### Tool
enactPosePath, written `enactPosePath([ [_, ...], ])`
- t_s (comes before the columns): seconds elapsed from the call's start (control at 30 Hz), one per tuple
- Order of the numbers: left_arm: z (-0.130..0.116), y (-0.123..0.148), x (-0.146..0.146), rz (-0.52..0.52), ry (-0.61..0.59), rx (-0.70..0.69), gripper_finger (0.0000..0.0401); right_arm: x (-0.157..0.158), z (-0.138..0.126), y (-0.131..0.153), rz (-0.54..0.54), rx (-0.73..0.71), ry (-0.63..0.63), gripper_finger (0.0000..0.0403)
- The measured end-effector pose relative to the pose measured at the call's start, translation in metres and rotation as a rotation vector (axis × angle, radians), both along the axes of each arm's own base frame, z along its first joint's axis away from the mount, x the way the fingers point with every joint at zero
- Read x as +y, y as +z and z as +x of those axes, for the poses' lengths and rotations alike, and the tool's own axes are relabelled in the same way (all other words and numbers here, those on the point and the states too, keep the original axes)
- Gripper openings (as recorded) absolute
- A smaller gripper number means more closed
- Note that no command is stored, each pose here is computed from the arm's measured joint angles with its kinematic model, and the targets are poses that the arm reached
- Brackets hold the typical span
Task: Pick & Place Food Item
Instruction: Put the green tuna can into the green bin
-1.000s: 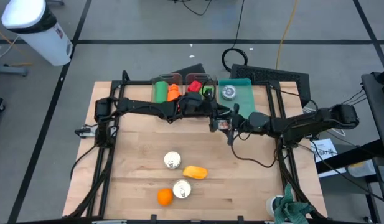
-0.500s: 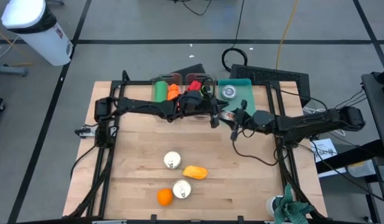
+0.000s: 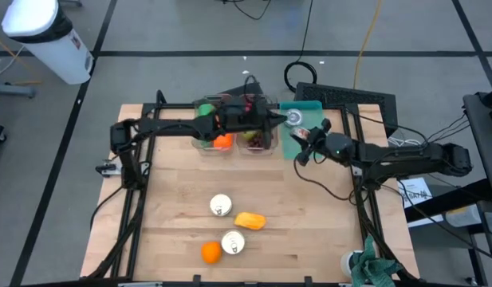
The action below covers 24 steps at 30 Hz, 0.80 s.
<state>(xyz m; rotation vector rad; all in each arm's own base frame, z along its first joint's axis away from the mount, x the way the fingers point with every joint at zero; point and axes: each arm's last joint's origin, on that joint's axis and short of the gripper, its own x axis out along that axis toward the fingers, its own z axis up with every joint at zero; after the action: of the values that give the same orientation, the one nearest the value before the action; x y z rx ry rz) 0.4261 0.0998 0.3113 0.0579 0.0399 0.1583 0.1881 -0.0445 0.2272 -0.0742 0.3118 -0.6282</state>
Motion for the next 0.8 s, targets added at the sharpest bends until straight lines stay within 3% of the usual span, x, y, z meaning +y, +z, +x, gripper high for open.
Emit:
enactPosePath([
  [0.1, -0.017, 0.004, 0.008, -0.013, -0.034, -0.007, 0.0007, -0.008, -0.003, -0.004, 0.023, 0.026, -0.045, 0.0118],
  [0.23, -0.042, -0.011, 0.012, -0.026, -0.015, 0.0, 0.0003, -0.018, -0.005, -0.007, 0.042, 0.04, -0.072, 0.0118],
  [0.57, -0.13, -0.056, -0.012, -0.061, 0.005, -0.215, 0.0039, -0.062, -0.013, -0.012, 0.115, -0.005, -0.116, 0.0118],
  [0.8, -0.147, -0.076, -0.033, -0.085, 0.009, -0.165, 0.0041, -0.108, -0.008, -0.041, 0.248, -0.066, -0.11, 0.0118],
])
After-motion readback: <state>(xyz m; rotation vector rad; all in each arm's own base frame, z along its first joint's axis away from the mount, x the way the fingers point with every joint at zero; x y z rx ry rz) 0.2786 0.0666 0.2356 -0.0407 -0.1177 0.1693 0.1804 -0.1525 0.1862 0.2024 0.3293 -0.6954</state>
